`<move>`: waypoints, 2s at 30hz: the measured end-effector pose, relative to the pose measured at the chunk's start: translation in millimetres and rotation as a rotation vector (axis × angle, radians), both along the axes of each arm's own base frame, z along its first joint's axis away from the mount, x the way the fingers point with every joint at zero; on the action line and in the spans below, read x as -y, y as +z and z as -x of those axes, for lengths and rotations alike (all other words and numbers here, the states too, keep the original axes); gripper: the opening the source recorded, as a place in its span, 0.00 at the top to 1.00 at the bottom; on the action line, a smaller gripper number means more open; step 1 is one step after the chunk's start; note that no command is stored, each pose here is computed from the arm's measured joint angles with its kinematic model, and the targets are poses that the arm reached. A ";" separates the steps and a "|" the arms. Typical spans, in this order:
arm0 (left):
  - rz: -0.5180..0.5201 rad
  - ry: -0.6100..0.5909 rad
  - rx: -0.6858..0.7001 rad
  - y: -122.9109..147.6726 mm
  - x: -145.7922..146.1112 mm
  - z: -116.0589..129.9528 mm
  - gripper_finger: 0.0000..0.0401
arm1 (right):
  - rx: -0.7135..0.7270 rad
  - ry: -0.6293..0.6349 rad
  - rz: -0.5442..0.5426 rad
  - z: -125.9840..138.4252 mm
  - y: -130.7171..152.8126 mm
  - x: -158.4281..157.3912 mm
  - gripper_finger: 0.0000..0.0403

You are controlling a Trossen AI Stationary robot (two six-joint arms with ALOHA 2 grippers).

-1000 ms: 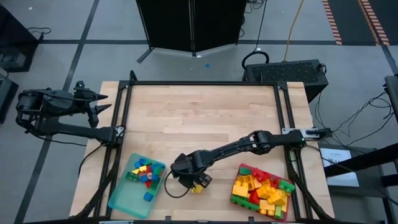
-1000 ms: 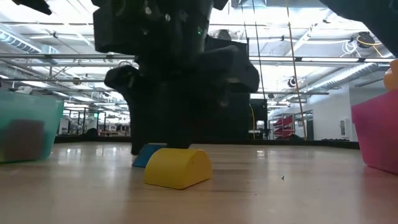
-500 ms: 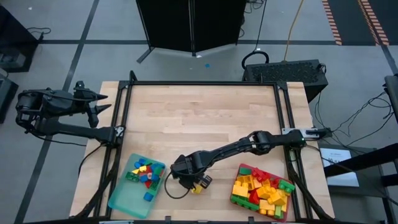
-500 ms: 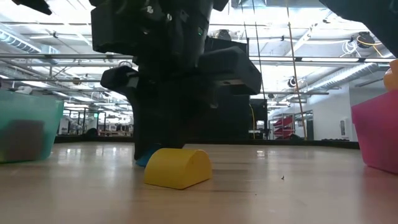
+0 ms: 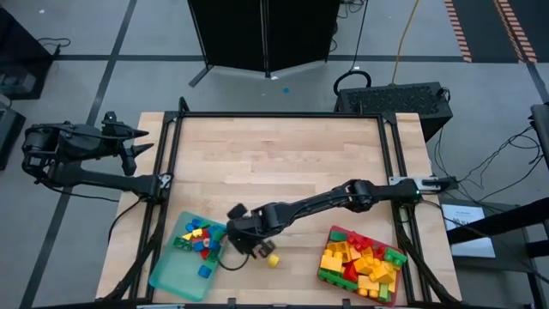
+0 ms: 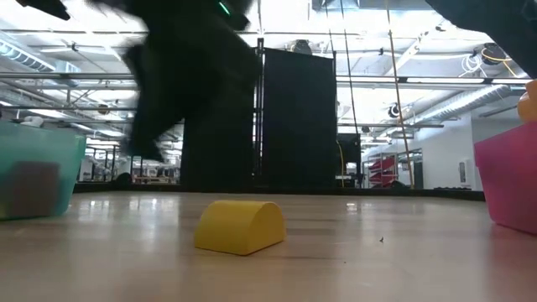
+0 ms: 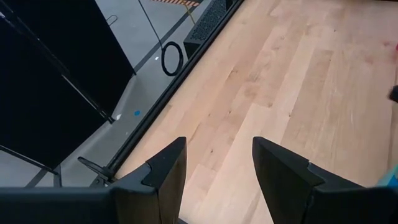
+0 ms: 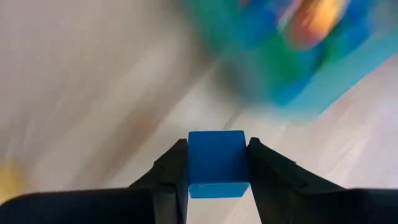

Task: Sort blocks by size
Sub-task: Put the blue block into the blue bin, then put the yellow block into the blue bin

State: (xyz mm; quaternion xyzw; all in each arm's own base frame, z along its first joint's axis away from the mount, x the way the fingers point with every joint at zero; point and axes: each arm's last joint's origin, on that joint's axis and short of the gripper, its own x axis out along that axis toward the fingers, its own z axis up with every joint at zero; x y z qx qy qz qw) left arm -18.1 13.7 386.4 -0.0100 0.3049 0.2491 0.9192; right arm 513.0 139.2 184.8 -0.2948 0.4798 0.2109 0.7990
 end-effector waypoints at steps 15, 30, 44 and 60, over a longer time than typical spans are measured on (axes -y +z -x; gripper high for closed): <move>0.001 0.000 0.001 0.1 0.0 0.1 0.53 | 0.409 0.161 -0.264 -44.6 10.4 16.6 0.71; 0.002 0.001 0.001 0.0 0.0 0.0 0.53 | 0.513 0.040 -0.226 -54.6 15.7 36.0 0.43; -0.024 -0.019 -0.015 0.1 0.0 0.0 0.53 | 0.146 -0.398 -0.291 44.9 120.7 -7.1 0.43; -0.032 0.002 -0.006 0.6 -0.6 0.0 0.53 | -0.092 0.010 -0.164 49.0 39.4 -74.6 0.42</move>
